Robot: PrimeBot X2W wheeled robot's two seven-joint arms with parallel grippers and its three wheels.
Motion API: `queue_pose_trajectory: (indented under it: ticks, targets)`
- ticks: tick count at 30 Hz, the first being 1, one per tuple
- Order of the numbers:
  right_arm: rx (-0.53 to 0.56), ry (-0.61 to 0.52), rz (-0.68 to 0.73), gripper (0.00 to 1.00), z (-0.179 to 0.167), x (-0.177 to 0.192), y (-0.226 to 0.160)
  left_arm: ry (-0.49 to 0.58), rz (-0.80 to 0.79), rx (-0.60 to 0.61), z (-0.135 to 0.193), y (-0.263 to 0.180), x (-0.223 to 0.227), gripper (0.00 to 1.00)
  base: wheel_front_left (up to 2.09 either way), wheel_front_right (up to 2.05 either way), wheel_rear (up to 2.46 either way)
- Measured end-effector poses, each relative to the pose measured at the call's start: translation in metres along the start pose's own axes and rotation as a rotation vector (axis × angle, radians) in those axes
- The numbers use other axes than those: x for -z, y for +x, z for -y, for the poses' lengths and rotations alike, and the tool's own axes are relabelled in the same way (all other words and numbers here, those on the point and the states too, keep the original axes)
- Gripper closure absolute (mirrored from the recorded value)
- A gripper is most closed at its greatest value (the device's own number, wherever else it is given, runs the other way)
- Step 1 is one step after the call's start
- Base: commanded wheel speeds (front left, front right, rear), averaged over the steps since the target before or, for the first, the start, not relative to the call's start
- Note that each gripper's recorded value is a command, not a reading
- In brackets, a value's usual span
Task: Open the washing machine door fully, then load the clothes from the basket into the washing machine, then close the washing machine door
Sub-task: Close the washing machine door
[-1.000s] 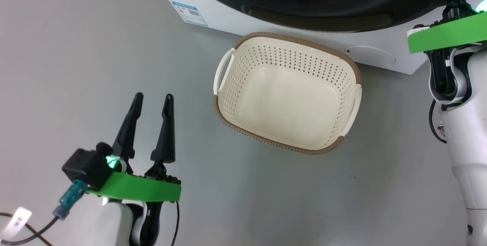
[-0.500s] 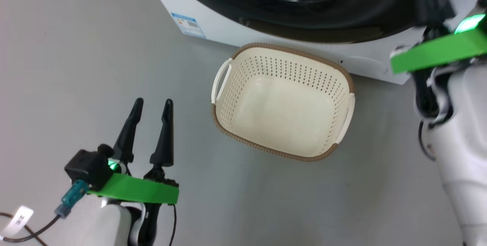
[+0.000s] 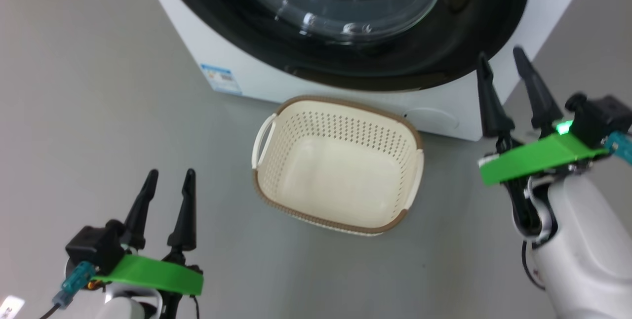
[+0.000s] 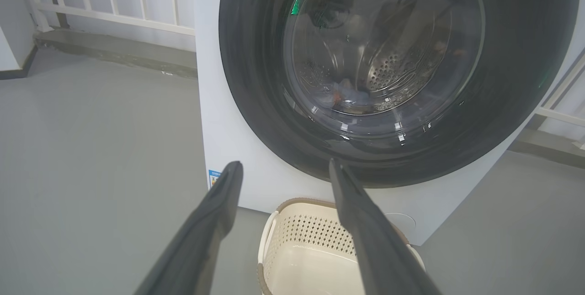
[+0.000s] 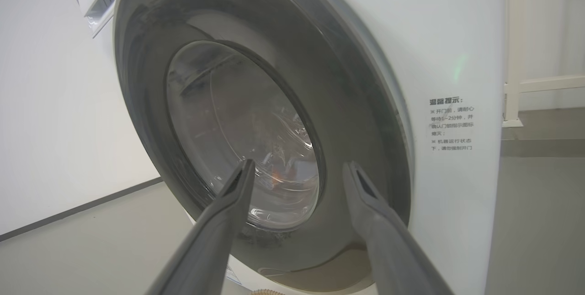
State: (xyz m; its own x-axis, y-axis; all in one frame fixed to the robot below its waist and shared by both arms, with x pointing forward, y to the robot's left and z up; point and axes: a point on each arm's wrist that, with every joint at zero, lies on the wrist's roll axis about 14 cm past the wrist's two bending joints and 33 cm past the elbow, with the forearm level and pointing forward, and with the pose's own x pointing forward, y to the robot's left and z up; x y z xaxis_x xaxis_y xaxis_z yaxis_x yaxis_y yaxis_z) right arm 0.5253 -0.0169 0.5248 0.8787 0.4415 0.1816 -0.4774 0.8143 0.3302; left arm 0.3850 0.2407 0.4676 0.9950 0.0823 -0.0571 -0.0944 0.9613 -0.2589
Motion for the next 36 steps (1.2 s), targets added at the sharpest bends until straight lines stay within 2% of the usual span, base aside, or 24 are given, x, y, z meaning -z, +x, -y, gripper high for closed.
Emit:
queue_pose_trajectory:
  ticks: [16,24,36]
  targets:
    - [0.204,-0.051,-0.023,0.00,0.042,-0.019,-0.102,0.009,-0.004,0.066,0.010,-0.013,-0.001,0.00,0.00,0.00,0.00]
    - [0.275,-0.091,-0.002,0.00,0.059,-0.036,-0.139,0.009,0.004,0.097,0.019,-0.011,-0.003,0.00,0.00,0.00,0.00]
    - [0.349,-0.111,0.001,0.00,0.071,-0.043,-0.180,0.021,-0.002,0.093,0.017,-0.014,-0.001,0.00,0.00,0.00,0.00]
